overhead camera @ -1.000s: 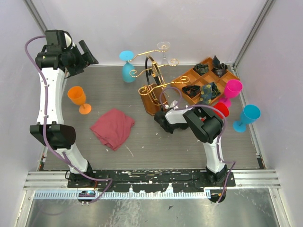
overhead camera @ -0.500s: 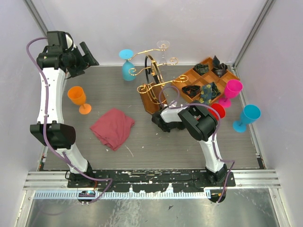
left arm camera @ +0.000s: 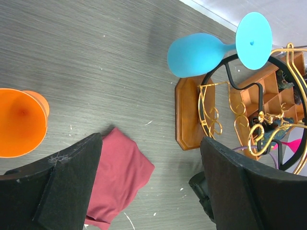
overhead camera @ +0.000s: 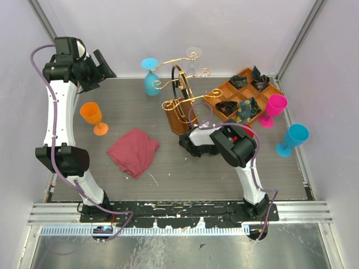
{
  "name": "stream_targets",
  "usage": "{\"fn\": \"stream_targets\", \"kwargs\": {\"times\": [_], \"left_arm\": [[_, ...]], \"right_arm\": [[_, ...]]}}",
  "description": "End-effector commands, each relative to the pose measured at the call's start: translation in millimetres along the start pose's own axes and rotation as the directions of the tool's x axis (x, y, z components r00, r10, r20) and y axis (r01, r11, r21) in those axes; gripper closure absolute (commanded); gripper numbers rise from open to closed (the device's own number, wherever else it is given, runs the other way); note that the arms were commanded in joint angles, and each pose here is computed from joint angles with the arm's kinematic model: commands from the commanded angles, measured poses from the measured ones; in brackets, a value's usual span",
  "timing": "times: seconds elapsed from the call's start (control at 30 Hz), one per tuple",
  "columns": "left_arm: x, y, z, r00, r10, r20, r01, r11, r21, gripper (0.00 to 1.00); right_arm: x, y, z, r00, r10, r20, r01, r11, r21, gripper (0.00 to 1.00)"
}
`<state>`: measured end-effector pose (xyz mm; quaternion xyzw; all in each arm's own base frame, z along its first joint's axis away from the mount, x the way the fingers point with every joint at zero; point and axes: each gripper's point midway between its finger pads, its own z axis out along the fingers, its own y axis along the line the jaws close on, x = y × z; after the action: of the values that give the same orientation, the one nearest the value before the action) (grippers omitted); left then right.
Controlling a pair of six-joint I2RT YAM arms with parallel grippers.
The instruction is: Take the wine glass off the wine glass rack
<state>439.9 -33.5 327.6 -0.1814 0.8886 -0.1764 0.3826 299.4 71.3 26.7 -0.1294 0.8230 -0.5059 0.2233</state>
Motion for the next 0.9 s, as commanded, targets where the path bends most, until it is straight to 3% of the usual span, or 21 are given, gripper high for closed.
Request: {"fn": "stream_targets", "kwargs": {"times": [0.0, 0.13, 0.27, 0.6, 0.87], "left_arm": [[2.8, 1.0, 0.3, 1.0, -0.009, -0.015, 0.009, 1.0, 0.006, 0.1], [2.2, 1.8, -0.8, 1.0, -0.007, -0.011, 0.007, 1.0, 0.004, 0.1], [2.2, 2.8, -0.6, 1.0, -0.006, -0.011, 0.006, 1.0, 0.001, 0.1], [3.3, 3.4, -1.3, 1.0, -0.005, -0.011, 0.005, 1.0, 0.0, 0.11], [1.0, 0.4, 0.3, 1.0, -0.009, -0.008, 0.009, 1.0, 0.012, 0.11]], "right_arm": [[1.8, 21.9, -9.7, 1.0, 0.004, -0.023, -0.006, 0.996, -0.094, 0.52], [-8.6, 21.6, -24.4, 0.999, 0.044, 0.007, -0.043, 0.991, -0.13, 0.45], [-16.1, 16.9, -39.2, 0.994, 0.101, 0.029, -0.095, 0.982, -0.164, 0.45], [-12.4, -8.0, -67.0, 0.977, 0.209, 0.028, -0.199, 0.959, -0.2, 0.52], [10.5, -14.2, -87.0, 0.978, 0.208, 0.03, -0.196, 0.954, -0.228, 0.52]]}}
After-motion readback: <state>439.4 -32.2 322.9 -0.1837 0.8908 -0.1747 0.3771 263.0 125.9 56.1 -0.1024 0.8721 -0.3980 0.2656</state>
